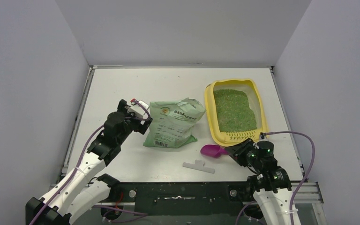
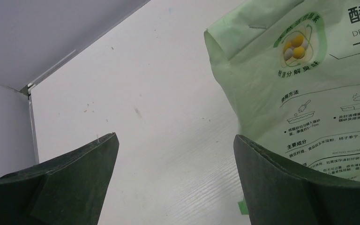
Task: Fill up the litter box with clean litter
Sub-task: Place the spatula at the center of the board.
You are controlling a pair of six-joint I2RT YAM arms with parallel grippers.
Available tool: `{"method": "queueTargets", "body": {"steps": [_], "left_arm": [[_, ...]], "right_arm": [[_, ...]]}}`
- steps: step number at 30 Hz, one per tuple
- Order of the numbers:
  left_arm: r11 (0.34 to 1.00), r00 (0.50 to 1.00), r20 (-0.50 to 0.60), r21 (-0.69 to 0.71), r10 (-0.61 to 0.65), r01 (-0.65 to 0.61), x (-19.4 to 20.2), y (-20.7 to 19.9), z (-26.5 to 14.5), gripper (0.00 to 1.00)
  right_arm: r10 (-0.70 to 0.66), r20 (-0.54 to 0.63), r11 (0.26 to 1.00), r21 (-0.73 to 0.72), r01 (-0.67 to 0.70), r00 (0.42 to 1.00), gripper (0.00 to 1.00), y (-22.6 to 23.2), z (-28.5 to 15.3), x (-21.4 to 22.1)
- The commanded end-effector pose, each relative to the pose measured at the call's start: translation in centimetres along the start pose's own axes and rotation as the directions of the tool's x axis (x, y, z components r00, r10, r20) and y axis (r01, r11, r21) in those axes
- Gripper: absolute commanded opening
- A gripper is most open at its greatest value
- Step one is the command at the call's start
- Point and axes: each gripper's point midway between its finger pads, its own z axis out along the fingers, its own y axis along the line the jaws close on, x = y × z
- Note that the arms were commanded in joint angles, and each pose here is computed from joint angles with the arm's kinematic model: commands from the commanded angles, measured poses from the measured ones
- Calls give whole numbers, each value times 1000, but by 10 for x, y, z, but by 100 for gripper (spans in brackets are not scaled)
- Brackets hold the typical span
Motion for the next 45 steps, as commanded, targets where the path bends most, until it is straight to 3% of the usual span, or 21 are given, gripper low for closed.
{"method": "queueTargets", "body": {"steps": [1, 5, 20, 29, 34, 40, 45], "left_arm": [[1000, 997, 75, -10, 1, 0, -30, 7, -2, 92], [1000, 997, 74, -12, 6, -5, -30, 8, -2, 92], [1000, 997, 72, -3, 7, -7, -30, 6, -1, 92], [1000, 997, 74, -8, 7, -6, -30, 6, -2, 92], [1000, 998, 69, -4, 3, -3, -28, 5, -2, 92], [1000, 997, 71, 18, -10, 9, -30, 0, -5, 92], [999, 993, 108, 8, -38, 37, -42, 3, -16, 92]], "right_arm": [[19, 28, 994, 111, -22, 999, 29, -31, 11, -1], [27, 43, 988, 154, -33, 999, 51, -40, 8, -1], [-32, 130, 946, 324, -12, 991, 100, -47, -30, -23], [-127, 201, 925, 378, 43, 971, 100, -20, -75, -50], [-147, 217, 974, 204, 102, 965, 100, 35, -82, -60], [-150, 29, 988, -41, 151, 988, 100, 100, -45, -50], [-172, 106, 979, -91, 182, 979, 100, 135, -35, -80]]}}
